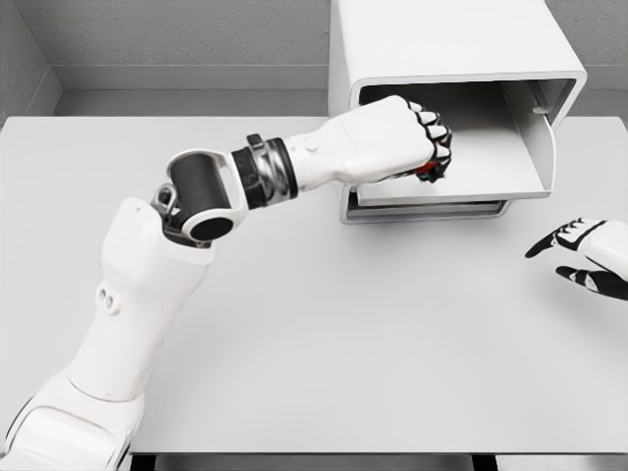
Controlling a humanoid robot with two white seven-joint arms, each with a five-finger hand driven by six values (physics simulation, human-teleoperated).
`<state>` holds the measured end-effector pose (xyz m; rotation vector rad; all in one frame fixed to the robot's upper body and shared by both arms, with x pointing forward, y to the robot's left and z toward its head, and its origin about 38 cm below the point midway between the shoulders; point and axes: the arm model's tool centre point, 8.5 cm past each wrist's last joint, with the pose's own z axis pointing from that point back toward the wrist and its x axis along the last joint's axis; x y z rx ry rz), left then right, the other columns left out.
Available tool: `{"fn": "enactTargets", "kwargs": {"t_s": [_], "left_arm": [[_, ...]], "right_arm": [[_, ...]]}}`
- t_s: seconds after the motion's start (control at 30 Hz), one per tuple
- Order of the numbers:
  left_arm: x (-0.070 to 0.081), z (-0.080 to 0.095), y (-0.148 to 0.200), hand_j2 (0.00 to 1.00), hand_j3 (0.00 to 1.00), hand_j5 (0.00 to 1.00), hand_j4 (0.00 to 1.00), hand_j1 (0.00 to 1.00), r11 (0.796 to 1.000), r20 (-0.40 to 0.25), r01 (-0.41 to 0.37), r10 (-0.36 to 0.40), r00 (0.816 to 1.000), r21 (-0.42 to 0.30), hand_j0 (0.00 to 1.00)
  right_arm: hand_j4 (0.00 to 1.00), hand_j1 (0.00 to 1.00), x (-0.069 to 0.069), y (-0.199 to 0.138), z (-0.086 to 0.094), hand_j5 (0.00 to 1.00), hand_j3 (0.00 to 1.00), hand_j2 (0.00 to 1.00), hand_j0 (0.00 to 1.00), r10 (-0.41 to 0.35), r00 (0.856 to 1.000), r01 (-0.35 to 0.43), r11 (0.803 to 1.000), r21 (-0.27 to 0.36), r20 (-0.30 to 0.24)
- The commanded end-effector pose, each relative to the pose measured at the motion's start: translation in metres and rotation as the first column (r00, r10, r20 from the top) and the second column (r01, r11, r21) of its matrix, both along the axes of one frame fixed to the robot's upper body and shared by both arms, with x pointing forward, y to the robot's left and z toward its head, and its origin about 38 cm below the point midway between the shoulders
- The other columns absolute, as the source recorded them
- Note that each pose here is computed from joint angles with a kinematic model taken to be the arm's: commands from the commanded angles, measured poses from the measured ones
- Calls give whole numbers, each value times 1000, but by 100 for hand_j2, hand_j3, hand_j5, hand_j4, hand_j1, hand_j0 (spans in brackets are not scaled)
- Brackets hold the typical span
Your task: Slide open multi-storey tabletop storage cabinets and put open load switch and slide close multi-storey tabletop storage cabinets
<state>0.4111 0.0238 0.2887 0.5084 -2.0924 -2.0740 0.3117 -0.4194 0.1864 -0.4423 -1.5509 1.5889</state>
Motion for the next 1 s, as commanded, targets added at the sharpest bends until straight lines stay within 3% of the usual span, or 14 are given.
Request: {"fn": "enactTargets", "kwargs": {"t_s": [0.0,0.4,0.53,0.67,0.73,0.97], "left_arm": [[2,-5,-2,36,36,36,36,36,1000,-19,1,0,1000,5,36],[6,-12,-7,37,37,37,37,37,1000,-39,8,-7,999,30,37],[6,-10,-7,52,52,52,52,52,1000,-33,9,-8,999,29,52],[6,-9,-7,59,59,59,59,59,1000,-31,9,-8,999,29,59],[7,-9,-7,66,66,66,66,66,1000,-31,8,-7,999,28,66],[7,-8,-7,68,68,68,68,68,1000,-28,8,-7,1000,28,68]], "right_arm": [[61,61,0,0,1,61,61,61,61,-1,1000,1,1000,7,0],[61,61,-1,5,2,61,61,61,61,13,1000,-13,1000,10,5],[61,61,-1,5,2,61,61,61,61,14,1000,-14,1000,11,5],[62,62,-1,5,2,62,62,62,62,14,1000,-14,1000,10,5],[62,62,-1,5,2,62,62,62,62,14,1000,-14,1000,10,5],[62,62,-1,6,2,62,62,62,62,14,1000,-14,1000,11,7]]}}
